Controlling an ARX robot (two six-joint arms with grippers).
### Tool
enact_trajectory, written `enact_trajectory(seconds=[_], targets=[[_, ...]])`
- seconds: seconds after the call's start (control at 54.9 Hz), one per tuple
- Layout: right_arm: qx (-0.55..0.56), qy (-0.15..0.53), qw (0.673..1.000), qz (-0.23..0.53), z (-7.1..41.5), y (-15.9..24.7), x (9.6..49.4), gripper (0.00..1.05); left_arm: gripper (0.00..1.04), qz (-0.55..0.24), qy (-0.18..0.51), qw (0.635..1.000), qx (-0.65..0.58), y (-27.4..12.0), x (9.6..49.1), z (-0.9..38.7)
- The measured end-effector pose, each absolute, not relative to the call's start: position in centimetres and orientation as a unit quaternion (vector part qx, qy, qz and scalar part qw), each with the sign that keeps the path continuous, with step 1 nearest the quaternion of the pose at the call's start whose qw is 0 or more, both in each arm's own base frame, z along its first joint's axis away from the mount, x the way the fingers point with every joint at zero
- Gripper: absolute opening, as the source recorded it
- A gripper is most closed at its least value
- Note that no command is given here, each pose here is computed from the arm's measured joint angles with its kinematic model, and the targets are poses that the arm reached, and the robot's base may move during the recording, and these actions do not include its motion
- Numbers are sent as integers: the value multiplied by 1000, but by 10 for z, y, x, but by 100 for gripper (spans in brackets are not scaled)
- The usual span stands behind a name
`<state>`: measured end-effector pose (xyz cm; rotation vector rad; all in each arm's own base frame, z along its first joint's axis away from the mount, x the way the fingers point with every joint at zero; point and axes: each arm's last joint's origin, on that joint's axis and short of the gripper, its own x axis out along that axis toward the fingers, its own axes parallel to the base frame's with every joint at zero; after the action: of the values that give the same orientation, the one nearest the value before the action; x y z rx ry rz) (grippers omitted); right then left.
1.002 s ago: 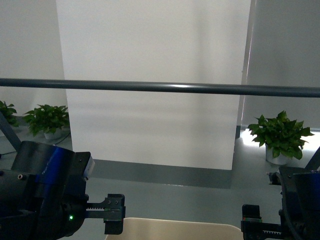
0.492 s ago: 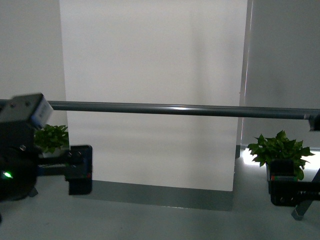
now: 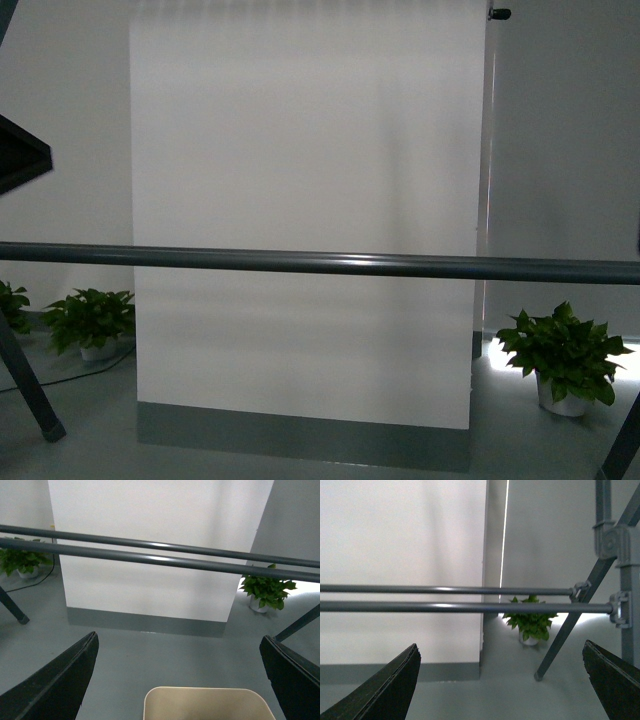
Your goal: Move hamper under clothes hanger
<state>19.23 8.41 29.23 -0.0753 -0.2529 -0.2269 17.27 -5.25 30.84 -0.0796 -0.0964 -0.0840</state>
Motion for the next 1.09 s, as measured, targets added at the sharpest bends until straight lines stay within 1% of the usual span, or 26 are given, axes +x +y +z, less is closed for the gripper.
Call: enact_trajectory(seconds=[0.109, 0.182, 0.219, 0.31, 0.383, 0.437, 0.492, 0.528, 0.638, 0.656, 0.692, 0.71, 0.783, 0.874, 0.911, 1.002, 1.093], targets=[[-41, -159, 978, -127, 293, 89, 166, 97, 98, -48, -70, 995, -46, -56, 143, 307], [-45, -175, 973, -140, 289, 91, 150, 97, 88, -21, -41, 998, -34, -55, 124, 302], [-40, -180, 974, -134, 288, 92, 145, 95, 83, -9, -26, 999, -26, -53, 116, 295], [-75, -136, 987, -37, 290, 88, 140, 82, 69, -10, 2, 1000, -7, -47, 102, 269], [-64, -83, 994, 3, 279, 77, 133, 71, 58, -10, 5, 1000, -5, -41, 99, 254], [-54, -48, 997, 12, 266, 69, 129, 64, 51, -8, 4, 1000, -6, -37, 98, 248], [-42, -11, 999, 9, 249, 58, 126, 54, 40, -10, 1, 1000, -7, -32, 97, 241], [-35, 1, 999, 5, 239, 53, 126, 47, 33, -9, 1, 1000, -6, -29, 97, 236], [-23, 8, 1000, 7, 226, 44, 124, 32, 18, -10, 4, 1000, -5, -24, 98, 225], [-18, 7, 1000, 12, 223, 41, 123, 27, 13, -9, 5, 1000, -5, -23, 98, 221], [-14, 3, 1000, 12, 220, 37, 121, 20, 6, -6, 4, 1000, -5, -20, 98, 217], [-11, 1, 1000, 9, 218, 35, 120, 15, 2, -6, 3, 1000, -6, -19, 98, 215], [-8, -2, 1000, 5, 211, 27, 118, 1, 3, -6, 3, 1000, -4, -15, 98, 208], [-6, 1, 1000, 6, 202, 21, 115, 2, 3, -6, 4, 1000, -4, -12, 98, 199], [-6, 1, 1000, 6, 199, 19, 115, 2, 3, -20, 3, 1000, -3, -9, 98, 197], [-6, 1, 1000, 4, 193, 15, 113, 2, 3, 0, 4, 1000, -3, -1, 98, 192], [-5, 1, 1000, 3, 189, 13, 111, 2, 3, -1, 2, 1000, -3, 0, 98, 189]])
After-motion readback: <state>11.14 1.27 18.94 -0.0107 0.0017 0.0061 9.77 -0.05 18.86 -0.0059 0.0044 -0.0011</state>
